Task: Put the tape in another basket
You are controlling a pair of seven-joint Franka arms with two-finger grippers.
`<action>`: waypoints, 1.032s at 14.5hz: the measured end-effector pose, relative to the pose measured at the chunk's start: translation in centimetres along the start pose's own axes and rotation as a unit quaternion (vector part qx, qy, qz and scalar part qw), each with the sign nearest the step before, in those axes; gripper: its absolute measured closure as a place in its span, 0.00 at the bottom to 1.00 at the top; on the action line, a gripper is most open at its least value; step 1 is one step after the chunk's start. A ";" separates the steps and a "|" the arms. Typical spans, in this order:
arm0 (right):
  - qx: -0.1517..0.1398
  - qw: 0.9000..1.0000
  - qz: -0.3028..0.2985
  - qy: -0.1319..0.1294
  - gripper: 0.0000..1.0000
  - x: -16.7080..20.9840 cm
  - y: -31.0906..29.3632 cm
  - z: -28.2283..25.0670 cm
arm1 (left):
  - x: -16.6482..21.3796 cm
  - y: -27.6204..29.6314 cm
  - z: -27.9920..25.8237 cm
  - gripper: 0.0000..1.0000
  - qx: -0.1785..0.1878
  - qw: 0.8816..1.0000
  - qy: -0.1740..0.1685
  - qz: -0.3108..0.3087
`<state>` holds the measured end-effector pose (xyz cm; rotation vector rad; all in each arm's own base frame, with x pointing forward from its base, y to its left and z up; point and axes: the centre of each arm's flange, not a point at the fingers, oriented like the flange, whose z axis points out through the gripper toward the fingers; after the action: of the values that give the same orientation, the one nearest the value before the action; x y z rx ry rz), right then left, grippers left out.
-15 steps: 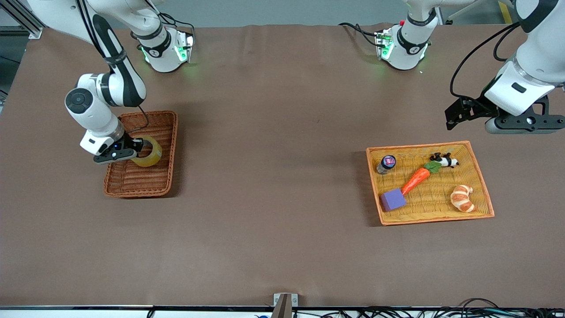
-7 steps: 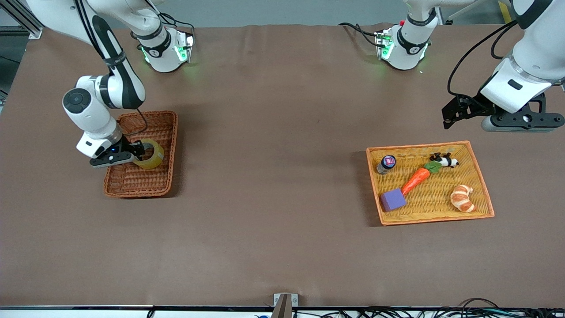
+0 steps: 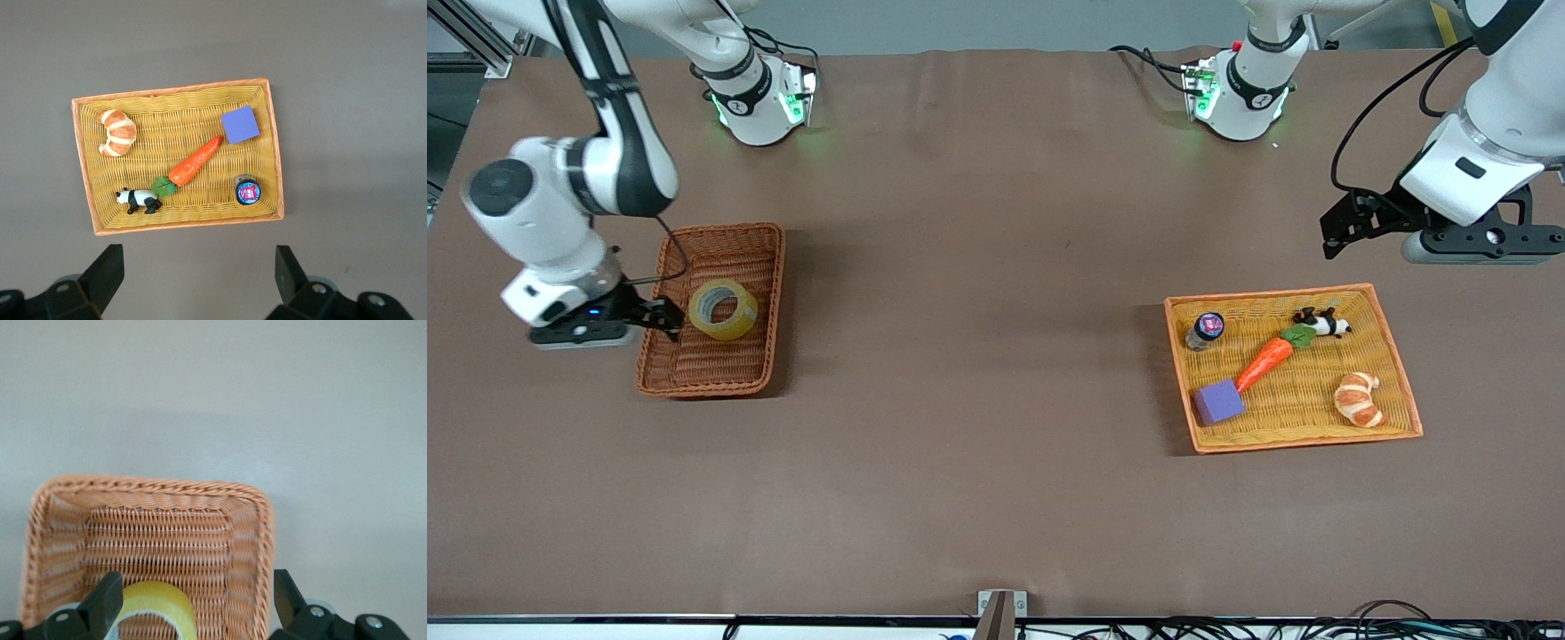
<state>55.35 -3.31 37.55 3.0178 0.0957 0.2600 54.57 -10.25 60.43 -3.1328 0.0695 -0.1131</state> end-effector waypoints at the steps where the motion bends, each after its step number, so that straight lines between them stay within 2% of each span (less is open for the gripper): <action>1: -0.001 1.000 0.015 -0.015 0.00 1.4 0.2 -3.1 | 0.0 0.0 0.0 0.00 0.000 1.000 0.000 0.000; 3: -0.005 0.998 0.043 -0.040 0.00 3.8 -0.2 -10.1 | 0.0 -0.2 0.0 0.00 0.000 1.000 0.000 -0.002; 6: -0.008 0.996 0.063 -0.058 0.00 5.4 -1.6 -19.5 | 0.1 -0.3 -0.1 0.00 0.000 1.000 0.001 -0.003; 8: 0.008 0.994 0.070 -0.079 0.00 5.2 -1.9 -23.5 | 0.0 -0.3 -0.2 0.00 0.000 1.000 0.000 -0.003; 11: 0.039 0.990 0.085 -0.109 0.00 4.2 -1.1 -27.2 | -0.5 -0.4 -0.8 0.00 0.001 1.000 -0.004 -0.003; 13: 0.056 0.988 0.093 -0.110 0.00 3.9 -0.1 -27.9 | -1.0 -0.6 -1.6 0.00 0.000 1.000 0.000 -0.005; 15: 0.060 0.988 0.086 -0.111 0.00 4.0 -0.2 -27.8 | -1.1 -0.8 -2.1 0.00 0.000 1.000 0.005 -0.008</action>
<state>54.41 0.11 65.39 3.1528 -0.1746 -0.0737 53.36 -9.40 62.47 -3.1334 0.0455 -0.1277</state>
